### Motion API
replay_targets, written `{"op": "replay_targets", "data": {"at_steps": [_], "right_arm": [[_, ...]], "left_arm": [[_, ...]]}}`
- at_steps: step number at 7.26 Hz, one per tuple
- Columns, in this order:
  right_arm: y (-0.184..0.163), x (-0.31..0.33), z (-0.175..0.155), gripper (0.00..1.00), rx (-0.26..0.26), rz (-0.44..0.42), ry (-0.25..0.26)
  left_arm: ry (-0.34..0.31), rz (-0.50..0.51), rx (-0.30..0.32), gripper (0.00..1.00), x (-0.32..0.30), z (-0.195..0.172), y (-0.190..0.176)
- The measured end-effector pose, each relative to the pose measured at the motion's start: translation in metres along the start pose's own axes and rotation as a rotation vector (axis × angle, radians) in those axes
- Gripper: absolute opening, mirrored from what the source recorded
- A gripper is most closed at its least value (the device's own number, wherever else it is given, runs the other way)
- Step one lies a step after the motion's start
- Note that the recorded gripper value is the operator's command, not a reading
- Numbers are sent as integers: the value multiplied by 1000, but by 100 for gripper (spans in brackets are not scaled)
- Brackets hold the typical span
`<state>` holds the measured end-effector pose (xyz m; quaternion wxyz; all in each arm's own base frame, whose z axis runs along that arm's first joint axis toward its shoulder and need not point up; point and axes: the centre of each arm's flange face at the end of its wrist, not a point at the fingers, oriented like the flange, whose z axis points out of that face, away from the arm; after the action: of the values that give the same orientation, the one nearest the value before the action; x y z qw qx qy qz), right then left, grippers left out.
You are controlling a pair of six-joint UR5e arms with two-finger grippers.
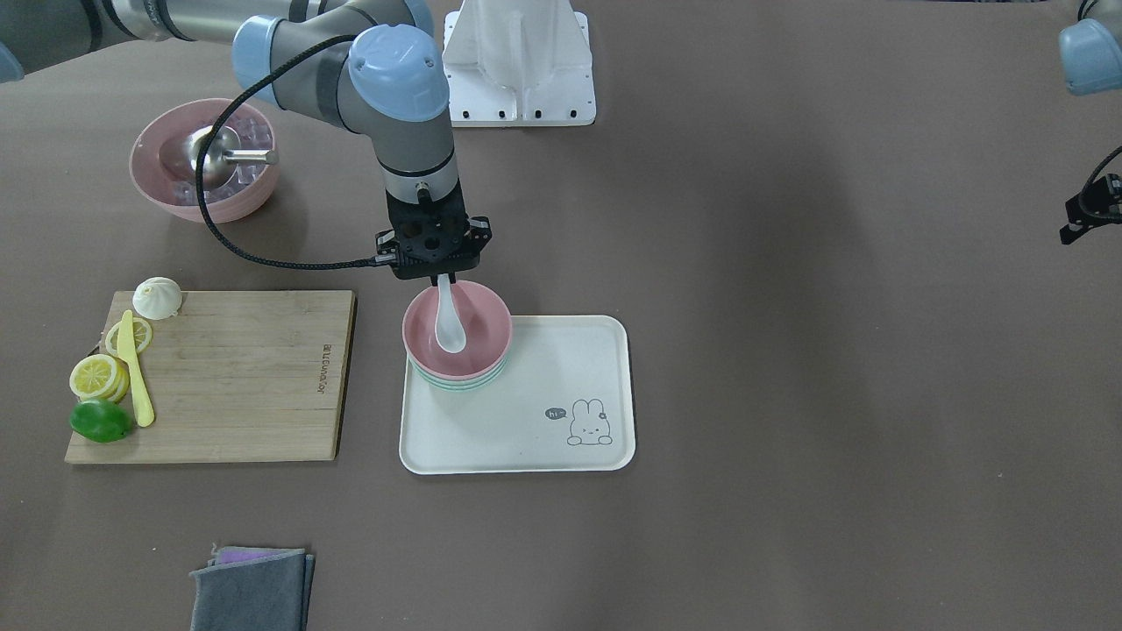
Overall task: Stack pink bowl on green and place spoon
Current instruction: 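Release the spoon in the bowl and raise the right arm away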
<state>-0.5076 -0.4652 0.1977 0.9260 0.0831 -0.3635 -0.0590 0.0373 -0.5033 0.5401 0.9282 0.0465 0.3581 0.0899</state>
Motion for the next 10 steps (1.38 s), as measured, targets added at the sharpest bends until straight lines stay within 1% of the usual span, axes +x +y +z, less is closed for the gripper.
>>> {"op": "replay_targets", "data": {"at_steps": [2, 4, 6, 7, 8, 9, 10], "right_arm": [[-8, 7, -3, 99, 20, 10, 9], [-22, 20, -13, 99, 41, 29, 11], [-51, 55, -33, 99, 69, 62, 17], [-71, 89, -46, 99, 64, 55, 16], [-90, 137, -60, 99, 47, 41, 7], [-103, 184, -72, 99, 33, 28, -2], [-111, 232, -81, 99, 26, 10, 0]], "left_arm": [[0, 0, 2, 99, 0, -1, 0], [1, -3, 1, 99, 0, -1, 0], [0, -12, -5, 99, -2, 0, 1], [0, -15, -7, 99, -2, 0, 2], [-2, -18, -6, 99, -5, -1, 3], [-6, -31, 2, 99, -12, -5, 4], [-13, -60, 4, 99, -28, -6, 12]]}}
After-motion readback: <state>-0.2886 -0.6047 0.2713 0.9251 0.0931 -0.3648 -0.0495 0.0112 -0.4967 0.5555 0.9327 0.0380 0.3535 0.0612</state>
